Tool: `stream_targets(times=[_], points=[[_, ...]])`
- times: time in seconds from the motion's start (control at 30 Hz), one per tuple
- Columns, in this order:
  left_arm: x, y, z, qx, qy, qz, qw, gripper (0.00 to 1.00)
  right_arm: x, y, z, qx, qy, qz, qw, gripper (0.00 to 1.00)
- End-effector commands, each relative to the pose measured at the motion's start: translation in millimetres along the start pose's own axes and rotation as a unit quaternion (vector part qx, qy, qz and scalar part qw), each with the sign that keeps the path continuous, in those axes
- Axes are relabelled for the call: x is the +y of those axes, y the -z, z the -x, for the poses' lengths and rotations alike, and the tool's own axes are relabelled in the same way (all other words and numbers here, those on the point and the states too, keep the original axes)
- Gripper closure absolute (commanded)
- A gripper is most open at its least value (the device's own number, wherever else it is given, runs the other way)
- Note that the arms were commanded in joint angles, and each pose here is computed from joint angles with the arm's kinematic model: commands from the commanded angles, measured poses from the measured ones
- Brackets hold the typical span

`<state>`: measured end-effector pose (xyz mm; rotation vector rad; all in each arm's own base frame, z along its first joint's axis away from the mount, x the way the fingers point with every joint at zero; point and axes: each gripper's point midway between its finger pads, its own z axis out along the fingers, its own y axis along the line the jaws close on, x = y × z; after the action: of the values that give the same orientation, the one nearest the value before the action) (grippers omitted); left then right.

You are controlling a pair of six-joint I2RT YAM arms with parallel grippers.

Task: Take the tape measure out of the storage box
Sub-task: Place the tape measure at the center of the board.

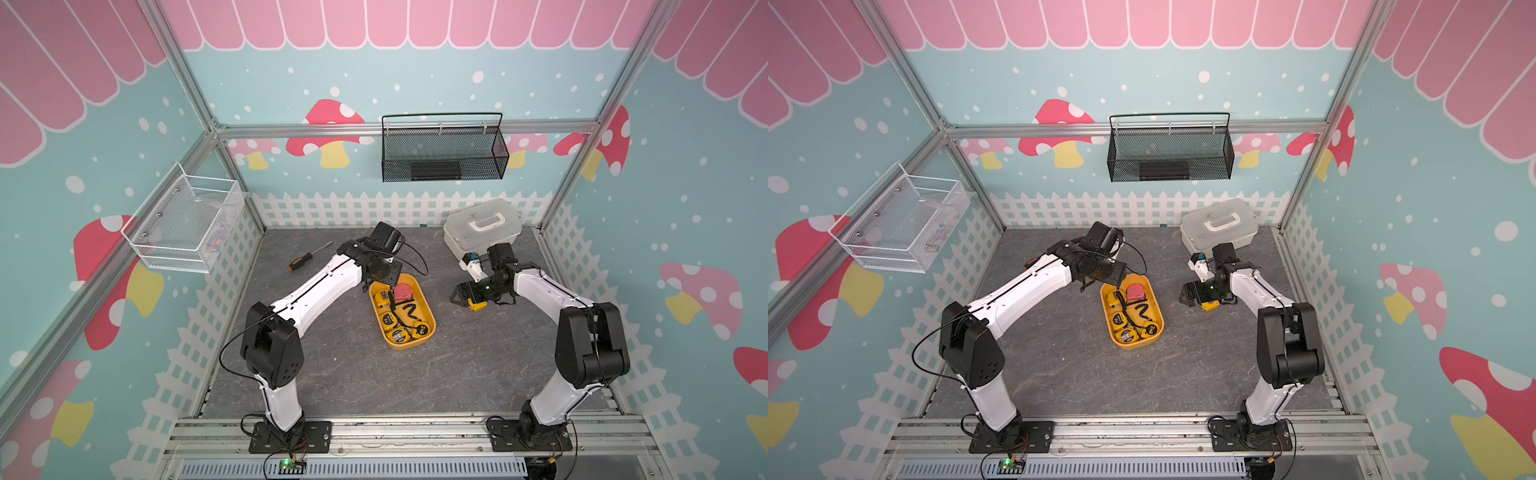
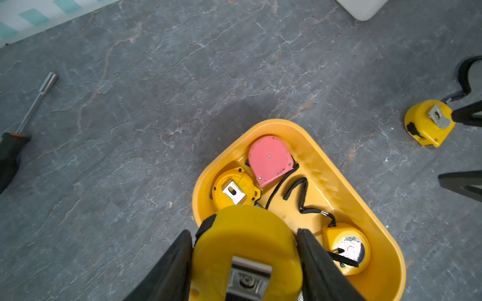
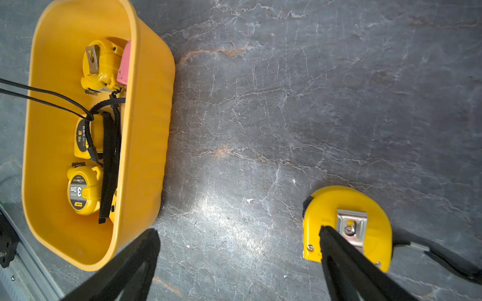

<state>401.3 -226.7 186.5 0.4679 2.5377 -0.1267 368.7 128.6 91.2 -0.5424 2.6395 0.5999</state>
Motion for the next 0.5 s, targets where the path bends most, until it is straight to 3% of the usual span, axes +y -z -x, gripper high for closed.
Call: stream_targets(times=[0.0,0.27,0.47], points=[[30,20,-3,-0.008,0.006,0.029,1.000,0.46,2,-7,-8,0.018,-0.004,0.012,1.000,0.04],[90,42,-20,-0.011,0.052,0.070,0.996,0.46,2,-8,-8,0.019,-0.005,0.013,1.000,0.04],[112,33,-49,0.020,0.076,0.084,0.993,0.46,2,-10,-9,0.021,-0.007,0.016,1.000,0.04]])
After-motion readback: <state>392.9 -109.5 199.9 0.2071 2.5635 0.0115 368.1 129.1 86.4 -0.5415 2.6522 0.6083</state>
